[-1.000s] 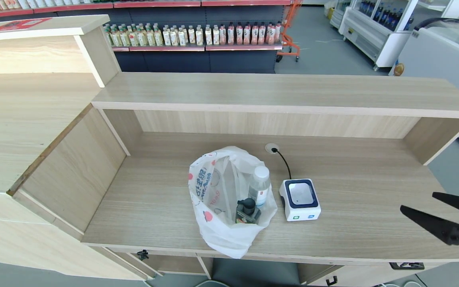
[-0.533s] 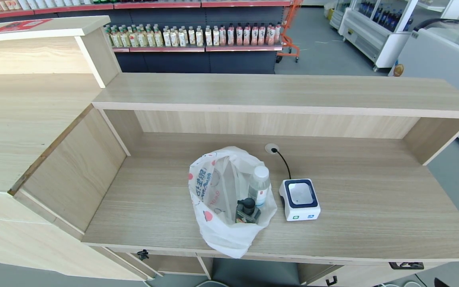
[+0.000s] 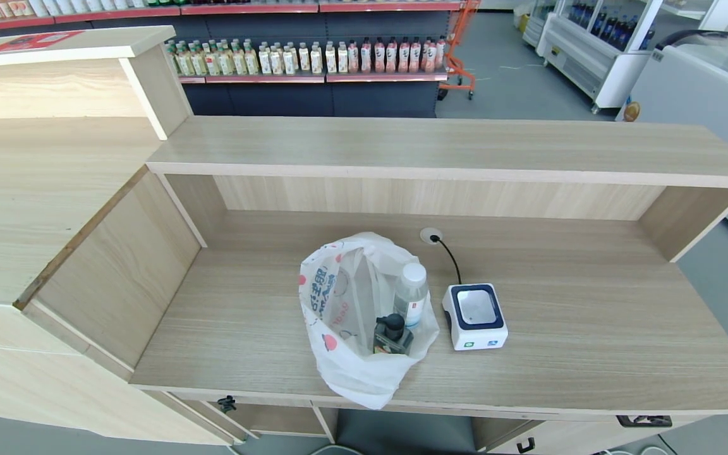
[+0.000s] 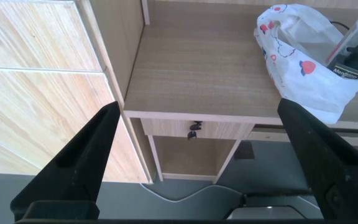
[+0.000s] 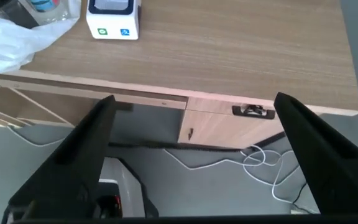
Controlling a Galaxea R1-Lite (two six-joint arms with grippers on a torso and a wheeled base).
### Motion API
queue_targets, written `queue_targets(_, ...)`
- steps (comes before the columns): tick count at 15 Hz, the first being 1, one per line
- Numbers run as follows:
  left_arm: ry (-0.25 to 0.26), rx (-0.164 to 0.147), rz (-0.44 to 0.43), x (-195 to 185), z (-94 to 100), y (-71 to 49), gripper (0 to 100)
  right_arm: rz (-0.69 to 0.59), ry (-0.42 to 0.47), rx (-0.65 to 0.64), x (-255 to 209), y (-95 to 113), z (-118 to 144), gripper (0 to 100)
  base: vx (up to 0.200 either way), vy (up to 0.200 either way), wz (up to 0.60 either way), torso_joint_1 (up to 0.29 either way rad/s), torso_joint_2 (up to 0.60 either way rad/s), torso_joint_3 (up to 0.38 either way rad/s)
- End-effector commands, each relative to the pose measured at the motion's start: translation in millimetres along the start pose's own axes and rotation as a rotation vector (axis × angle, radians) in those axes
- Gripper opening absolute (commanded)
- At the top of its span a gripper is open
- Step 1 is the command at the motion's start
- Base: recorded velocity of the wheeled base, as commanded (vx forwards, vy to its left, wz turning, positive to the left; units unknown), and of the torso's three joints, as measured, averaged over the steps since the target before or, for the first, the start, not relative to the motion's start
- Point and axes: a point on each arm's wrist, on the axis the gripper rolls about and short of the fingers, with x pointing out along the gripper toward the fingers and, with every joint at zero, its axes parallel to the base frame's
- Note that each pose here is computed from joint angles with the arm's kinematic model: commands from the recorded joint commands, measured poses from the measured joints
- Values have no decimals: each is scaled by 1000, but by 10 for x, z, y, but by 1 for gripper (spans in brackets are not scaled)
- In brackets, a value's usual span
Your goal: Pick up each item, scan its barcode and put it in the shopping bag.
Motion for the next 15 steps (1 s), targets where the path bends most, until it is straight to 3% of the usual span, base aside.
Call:
queue_targets(1, -1, -1, -1, 0, 0, 0, 100, -13, -116, 16, -91, 3, -30, 100, 0, 0, 0, 0, 0, 0)
queue_targets(9, -1, -1, -1, 0, 0, 0, 100, -27, -181, 54, -142, 9, -52, 100, 0, 0, 0, 0, 0, 0)
queue_targets(15, -1, -1, -1, 0, 0, 0, 100, -18, -162, 104, -140, 13, -76, 100, 0, 0, 0, 0, 0, 0)
